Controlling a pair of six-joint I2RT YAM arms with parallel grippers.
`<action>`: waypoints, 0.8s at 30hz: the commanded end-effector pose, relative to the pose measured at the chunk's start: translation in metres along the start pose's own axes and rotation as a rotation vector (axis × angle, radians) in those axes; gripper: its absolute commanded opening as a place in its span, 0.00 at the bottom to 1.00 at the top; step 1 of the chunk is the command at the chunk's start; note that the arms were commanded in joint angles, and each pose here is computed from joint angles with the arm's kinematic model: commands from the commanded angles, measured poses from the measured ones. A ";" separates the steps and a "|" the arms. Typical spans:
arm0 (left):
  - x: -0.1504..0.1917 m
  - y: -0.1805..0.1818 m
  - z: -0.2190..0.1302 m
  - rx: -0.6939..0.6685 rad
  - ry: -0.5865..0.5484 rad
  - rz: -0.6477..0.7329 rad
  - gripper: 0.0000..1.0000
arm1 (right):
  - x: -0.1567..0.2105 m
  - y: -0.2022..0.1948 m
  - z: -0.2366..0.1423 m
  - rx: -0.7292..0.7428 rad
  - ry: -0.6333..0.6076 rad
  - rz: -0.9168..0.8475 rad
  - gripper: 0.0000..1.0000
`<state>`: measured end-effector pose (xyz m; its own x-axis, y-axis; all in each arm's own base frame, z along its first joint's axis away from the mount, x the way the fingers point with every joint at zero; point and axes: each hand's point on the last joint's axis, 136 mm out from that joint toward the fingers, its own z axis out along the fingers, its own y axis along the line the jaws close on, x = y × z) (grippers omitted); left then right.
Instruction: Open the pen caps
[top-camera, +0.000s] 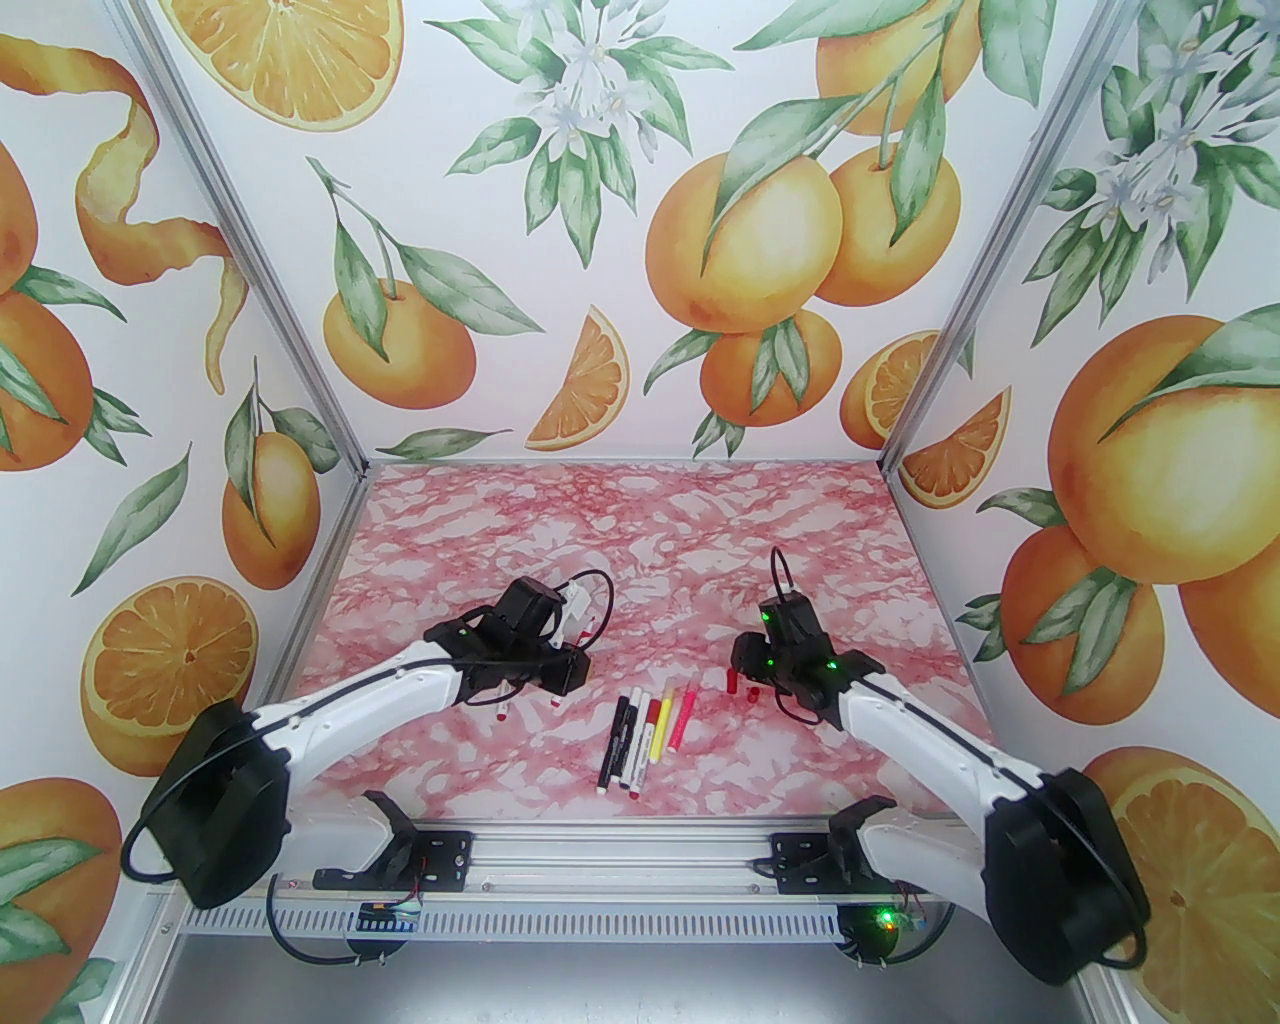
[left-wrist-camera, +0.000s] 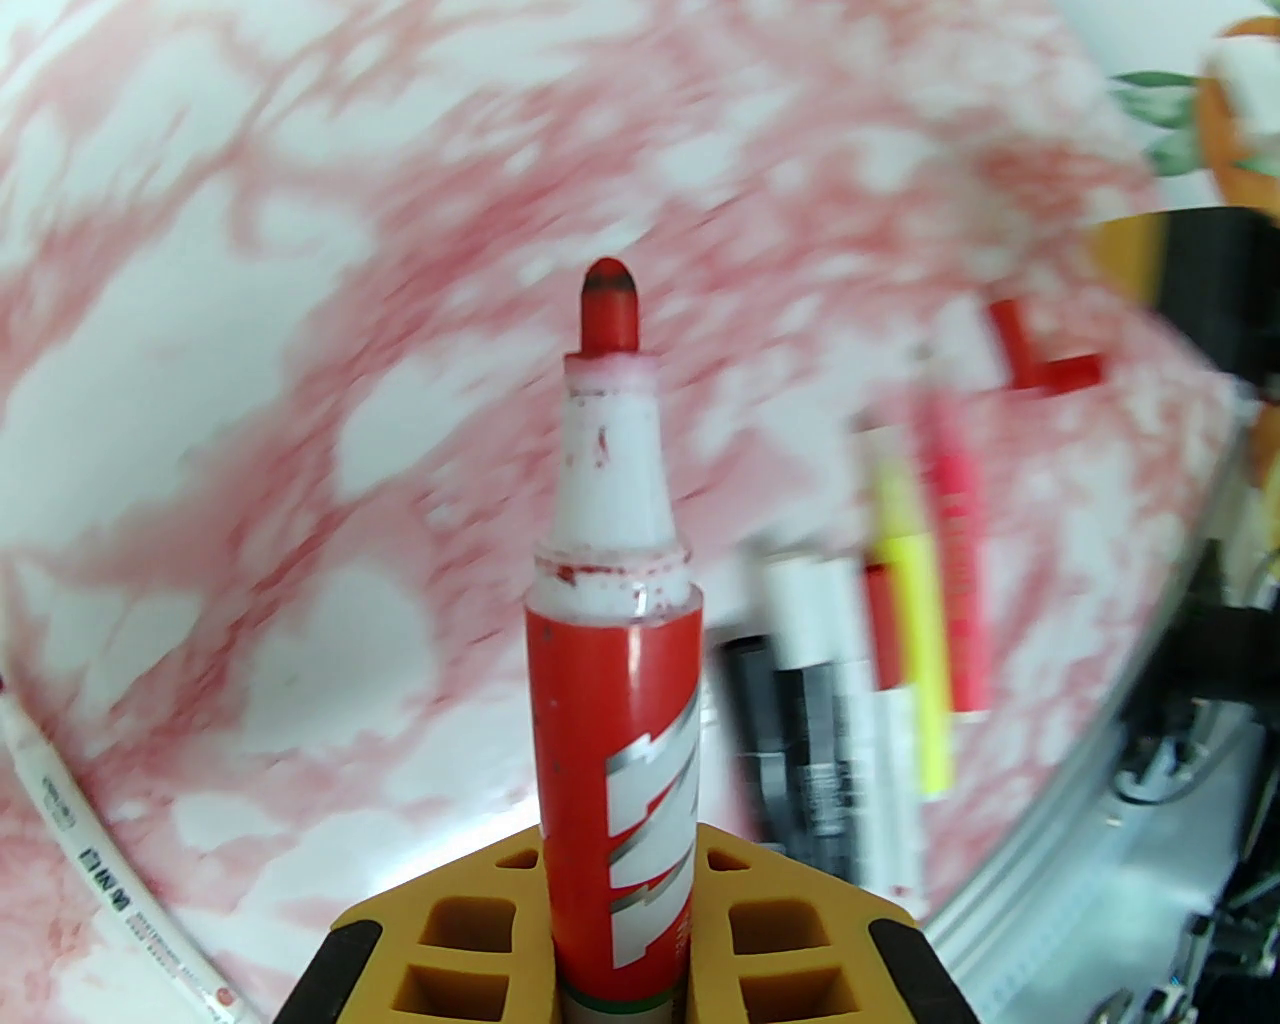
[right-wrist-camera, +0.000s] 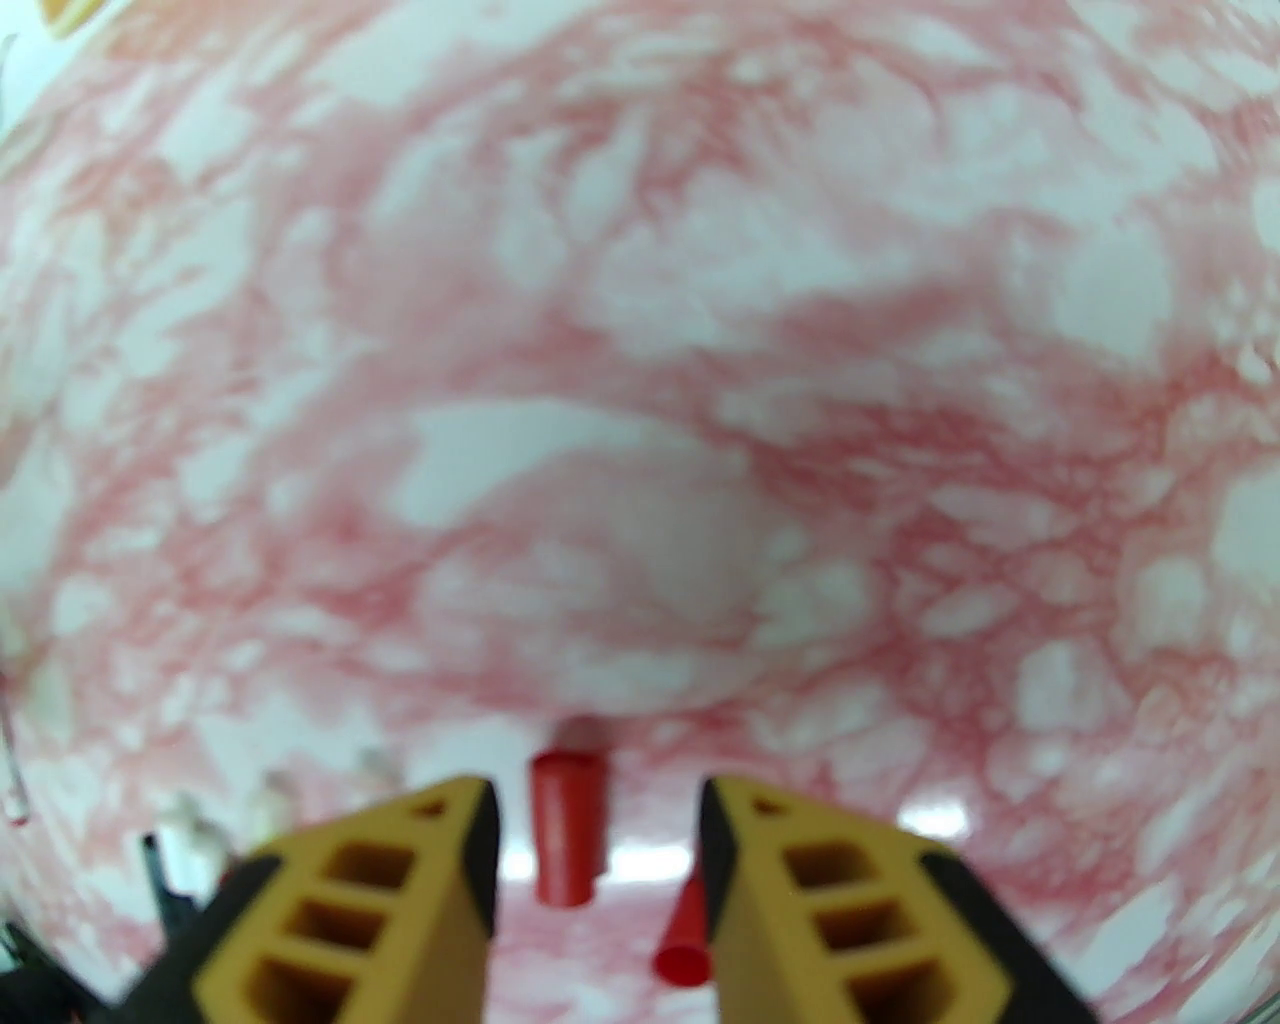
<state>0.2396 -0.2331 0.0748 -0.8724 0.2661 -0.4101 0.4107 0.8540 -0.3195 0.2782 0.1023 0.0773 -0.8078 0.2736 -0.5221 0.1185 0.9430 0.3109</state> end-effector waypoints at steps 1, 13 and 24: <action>0.010 0.027 0.007 -0.130 0.056 -0.049 0.00 | -0.014 0.020 -0.019 -0.091 -0.036 -0.034 0.43; 0.029 0.065 0.024 -0.319 0.146 -0.101 0.01 | 0.000 0.000 -0.050 0.033 0.060 0.010 0.42; 0.035 0.079 0.028 -0.380 0.163 -0.124 0.08 | 0.035 -0.026 -0.030 0.151 0.198 0.033 0.31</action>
<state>0.2424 -0.1737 0.0133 -0.9473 0.2148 -0.2376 0.2300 0.9724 -0.0379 0.2363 0.0836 0.0916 -0.8785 0.2745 -0.3910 0.1980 0.9540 0.2249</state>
